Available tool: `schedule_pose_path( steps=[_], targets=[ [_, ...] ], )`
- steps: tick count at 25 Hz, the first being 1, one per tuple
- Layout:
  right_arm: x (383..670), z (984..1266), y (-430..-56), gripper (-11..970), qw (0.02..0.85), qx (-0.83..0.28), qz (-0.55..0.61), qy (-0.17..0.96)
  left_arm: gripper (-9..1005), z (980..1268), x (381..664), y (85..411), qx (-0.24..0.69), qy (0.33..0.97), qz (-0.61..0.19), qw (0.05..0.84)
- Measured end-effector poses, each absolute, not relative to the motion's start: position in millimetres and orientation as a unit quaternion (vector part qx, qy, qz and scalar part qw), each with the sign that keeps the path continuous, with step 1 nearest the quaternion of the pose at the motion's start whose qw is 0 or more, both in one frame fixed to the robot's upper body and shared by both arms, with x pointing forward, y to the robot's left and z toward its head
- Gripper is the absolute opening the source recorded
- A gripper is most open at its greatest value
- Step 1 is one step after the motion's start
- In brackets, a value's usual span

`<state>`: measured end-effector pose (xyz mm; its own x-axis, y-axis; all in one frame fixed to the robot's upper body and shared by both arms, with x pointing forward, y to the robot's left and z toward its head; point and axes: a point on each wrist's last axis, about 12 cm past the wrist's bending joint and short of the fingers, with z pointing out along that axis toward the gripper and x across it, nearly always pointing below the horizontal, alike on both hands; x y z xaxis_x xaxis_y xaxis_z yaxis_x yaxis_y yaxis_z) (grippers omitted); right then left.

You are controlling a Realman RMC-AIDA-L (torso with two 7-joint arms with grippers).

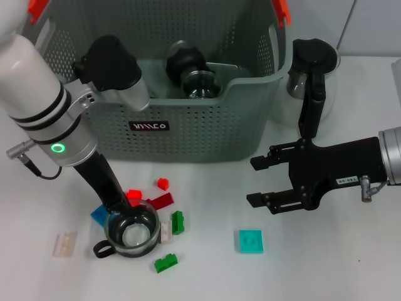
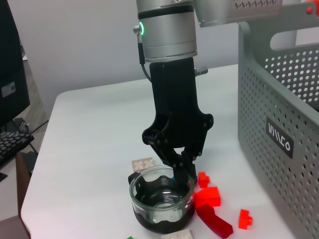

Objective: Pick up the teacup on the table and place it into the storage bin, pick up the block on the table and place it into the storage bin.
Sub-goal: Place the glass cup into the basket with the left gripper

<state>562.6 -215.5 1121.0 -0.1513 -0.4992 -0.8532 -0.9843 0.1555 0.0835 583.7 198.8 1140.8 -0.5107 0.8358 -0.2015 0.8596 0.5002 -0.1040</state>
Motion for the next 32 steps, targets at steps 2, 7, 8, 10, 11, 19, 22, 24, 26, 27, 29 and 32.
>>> schedule_pose_path(
  steps=[2,7,8,10,11,19,22,24,26,27,29,32],
  targets=[
    [562.5,1121.0,-215.5,733,0.35,-0.55,0.347,0.675,64,1141.2,583.7,198.3,0.492,0.863,-0.095,0.063],
    [562.8,1121.4,-216.6,733,0.351,-0.549,0.347,0.675,63,1146.6,585.2,198.0,0.493,0.862,-0.095,0.065],
    [562.5,1121.2,-216.9,732,0.35,-0.548,0.347,0.676,63,1147.9,585.2,198.1,0.494,0.862,-0.096,0.065],
    [562.4,1121.1,-217.2,732,0.351,-0.548,0.347,0.676,62,1154.1,585.2,198.3,0.497,0.86,-0.095,0.069],
    [562.3,1120.9,-217.4,732,0.351,-0.547,0.347,0.676,62,1157.0,585.1,198.6,0.498,0.859,-0.095,0.071],
    [562.4,1120.3,-218.0,732,0.351,-0.546,0.345,0.678,61,1200.0,582.8,199.0,0.513,0.845,-0.099,0.117],
    [562.5,1120.1,-218.8,732,0.351,-0.545,0.345,0.679,60,1217.2,584.4,198.1,0.52,0.836,-0.103,0.141],
    [562.5,1119.9,-219.2,732,0.35,-0.545,0.345,0.679,60,1229.1,586.9,197.5,0.524,0.831,-0.105,0.155],
    [562.4,1119.7,-219.3,732,0.35,-0.545,0.345,0.679,60,1239.5,590.2,196.5,0.528,0.827,-0.099,0.166],
    [561.9,1119.1,-219.9,732,0.35,-0.544,0.345,0.68,60,1247.7,593.7,196.7,0.53,0.825,-0.092,0.174],
    [561.6,1118.7,-220.3,732,0.35,-0.543,0.345,0.681,59,1253.5,596.1,197.4,0.53,0.824,-0.088,0.18],
    [561.2,1118.0,-221.1,731,0.349,-0.542,0.346,0.682,59,1271.2,604.2,202.3,0.523,0.824,-0.082,0.204]
  ],
)
